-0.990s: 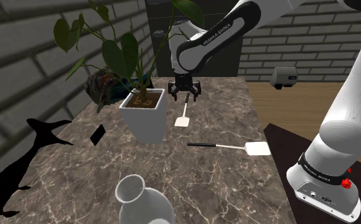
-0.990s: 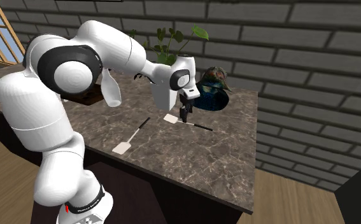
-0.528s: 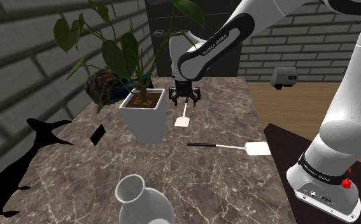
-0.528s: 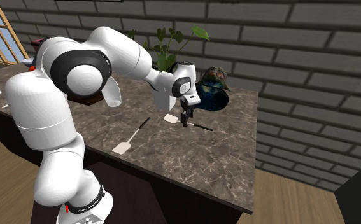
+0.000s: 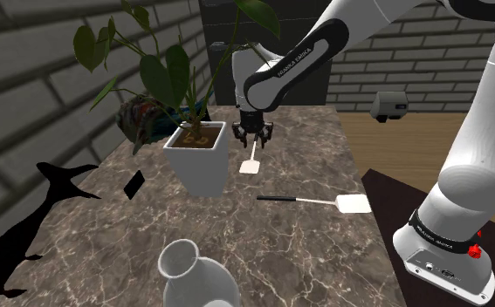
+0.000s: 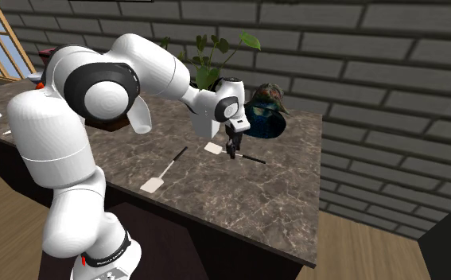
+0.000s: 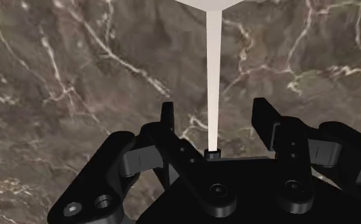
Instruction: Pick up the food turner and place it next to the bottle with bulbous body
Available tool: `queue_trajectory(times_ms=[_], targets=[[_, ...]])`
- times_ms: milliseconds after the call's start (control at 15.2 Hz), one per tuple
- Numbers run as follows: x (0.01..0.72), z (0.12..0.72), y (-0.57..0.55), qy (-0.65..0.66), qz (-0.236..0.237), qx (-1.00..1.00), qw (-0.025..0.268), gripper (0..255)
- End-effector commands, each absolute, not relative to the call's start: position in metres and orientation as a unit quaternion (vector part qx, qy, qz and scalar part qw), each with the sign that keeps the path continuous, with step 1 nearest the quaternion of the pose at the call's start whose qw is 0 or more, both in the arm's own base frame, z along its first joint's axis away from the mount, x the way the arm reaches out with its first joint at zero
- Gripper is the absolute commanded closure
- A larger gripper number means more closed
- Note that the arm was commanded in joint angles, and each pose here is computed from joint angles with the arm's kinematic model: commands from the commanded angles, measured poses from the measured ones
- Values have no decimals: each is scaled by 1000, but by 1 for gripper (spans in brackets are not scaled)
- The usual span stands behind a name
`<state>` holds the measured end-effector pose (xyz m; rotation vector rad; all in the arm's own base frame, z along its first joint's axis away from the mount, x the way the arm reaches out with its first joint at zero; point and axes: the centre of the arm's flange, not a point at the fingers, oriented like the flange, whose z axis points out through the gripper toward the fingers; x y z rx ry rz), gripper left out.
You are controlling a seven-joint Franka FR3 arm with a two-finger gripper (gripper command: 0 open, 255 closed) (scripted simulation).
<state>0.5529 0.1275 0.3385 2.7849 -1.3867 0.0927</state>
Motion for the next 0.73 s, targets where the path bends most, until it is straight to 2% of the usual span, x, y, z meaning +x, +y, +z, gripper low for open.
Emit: queue_trajectory(times_ms=[0, 660], targets=[[553, 339, 128, -445, 30, 895, 15, 255], [553, 349, 128, -445, 30, 895, 15, 255]])
